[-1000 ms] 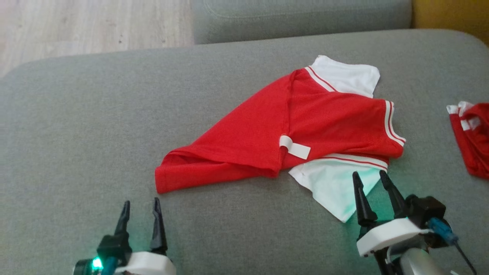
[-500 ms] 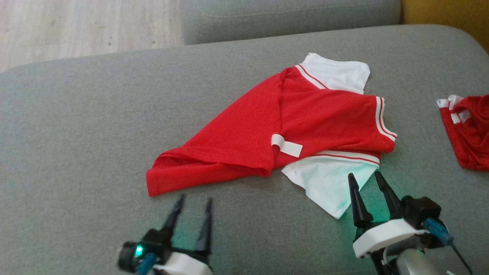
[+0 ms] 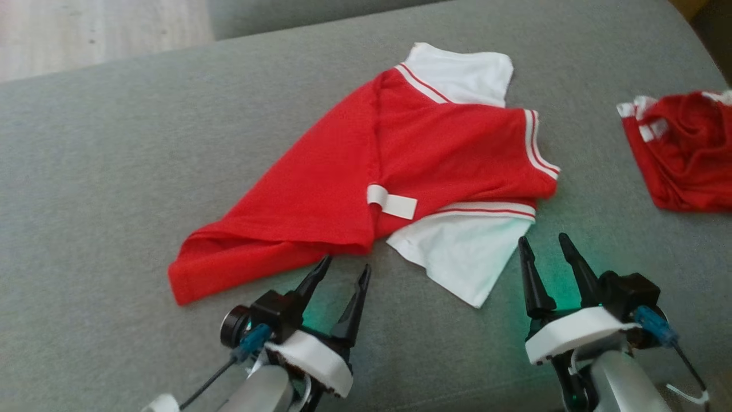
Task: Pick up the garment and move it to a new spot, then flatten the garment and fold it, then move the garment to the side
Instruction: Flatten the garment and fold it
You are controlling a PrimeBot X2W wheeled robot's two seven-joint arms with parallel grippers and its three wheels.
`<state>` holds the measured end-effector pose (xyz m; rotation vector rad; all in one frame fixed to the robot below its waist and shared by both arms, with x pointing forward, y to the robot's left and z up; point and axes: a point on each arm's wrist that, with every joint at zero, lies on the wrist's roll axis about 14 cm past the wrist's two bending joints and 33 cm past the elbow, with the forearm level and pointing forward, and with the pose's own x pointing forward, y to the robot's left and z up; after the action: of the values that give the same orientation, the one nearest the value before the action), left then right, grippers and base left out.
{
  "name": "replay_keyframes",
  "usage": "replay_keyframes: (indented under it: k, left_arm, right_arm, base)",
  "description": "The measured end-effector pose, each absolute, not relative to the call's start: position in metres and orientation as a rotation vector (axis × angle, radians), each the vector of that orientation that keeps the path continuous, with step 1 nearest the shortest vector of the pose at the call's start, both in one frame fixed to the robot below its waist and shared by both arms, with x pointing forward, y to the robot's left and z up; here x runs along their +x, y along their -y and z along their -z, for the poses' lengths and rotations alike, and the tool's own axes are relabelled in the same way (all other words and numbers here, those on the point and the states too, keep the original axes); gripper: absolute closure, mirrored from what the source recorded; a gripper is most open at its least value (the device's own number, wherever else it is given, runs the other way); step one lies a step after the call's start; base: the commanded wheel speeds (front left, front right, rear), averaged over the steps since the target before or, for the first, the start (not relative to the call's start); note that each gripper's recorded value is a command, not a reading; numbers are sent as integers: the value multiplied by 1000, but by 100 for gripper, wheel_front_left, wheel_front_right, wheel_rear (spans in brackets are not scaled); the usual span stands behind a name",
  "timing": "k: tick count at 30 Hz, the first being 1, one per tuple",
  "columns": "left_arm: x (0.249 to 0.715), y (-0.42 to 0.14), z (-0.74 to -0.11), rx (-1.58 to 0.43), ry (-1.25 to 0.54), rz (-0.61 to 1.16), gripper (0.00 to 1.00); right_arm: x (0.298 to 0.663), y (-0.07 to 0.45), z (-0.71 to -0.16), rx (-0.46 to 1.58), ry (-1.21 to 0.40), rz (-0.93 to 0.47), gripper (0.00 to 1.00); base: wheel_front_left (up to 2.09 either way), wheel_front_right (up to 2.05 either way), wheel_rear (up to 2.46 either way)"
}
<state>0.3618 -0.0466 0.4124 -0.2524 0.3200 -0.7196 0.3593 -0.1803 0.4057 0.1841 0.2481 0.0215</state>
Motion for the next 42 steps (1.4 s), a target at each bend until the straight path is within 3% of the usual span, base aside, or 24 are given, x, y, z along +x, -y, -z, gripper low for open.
replay_keyframes:
  k: [15,16,17,18,24,33,42]
  left_arm:
    - [377,91,-402,-244,-355,854,0]
    - [378,91,-401,-240,-355,849,33]
    - [380,91,-400,-237,-355,840,89]
    - [384,90,-401,-236,-349,826,100]
    - [413,81,-439,-228,-203,769,100]
    - [466,37,-602,-52,320,719,100]
    - [515,-25,-667,147,425,583,100]
  right_arm:
    - [355,212,-399,178,-270,77,0]
    - [354,213,-398,177,-273,80,0]
    - [354,213,-397,179,-274,83,0]
    - [353,214,-397,181,-275,85,0]
    - [355,214,-398,197,-269,90,0]
    - [360,180,-401,261,-259,0,0]
    - [363,149,-404,288,-259,-88,0]
  base:
    - [0,0,0]
    - [0,0,0]
    - [0,0,0]
    - [0,0,0]
    - [0,0,0]
    - [0,0,0]
    - [0,0,0]
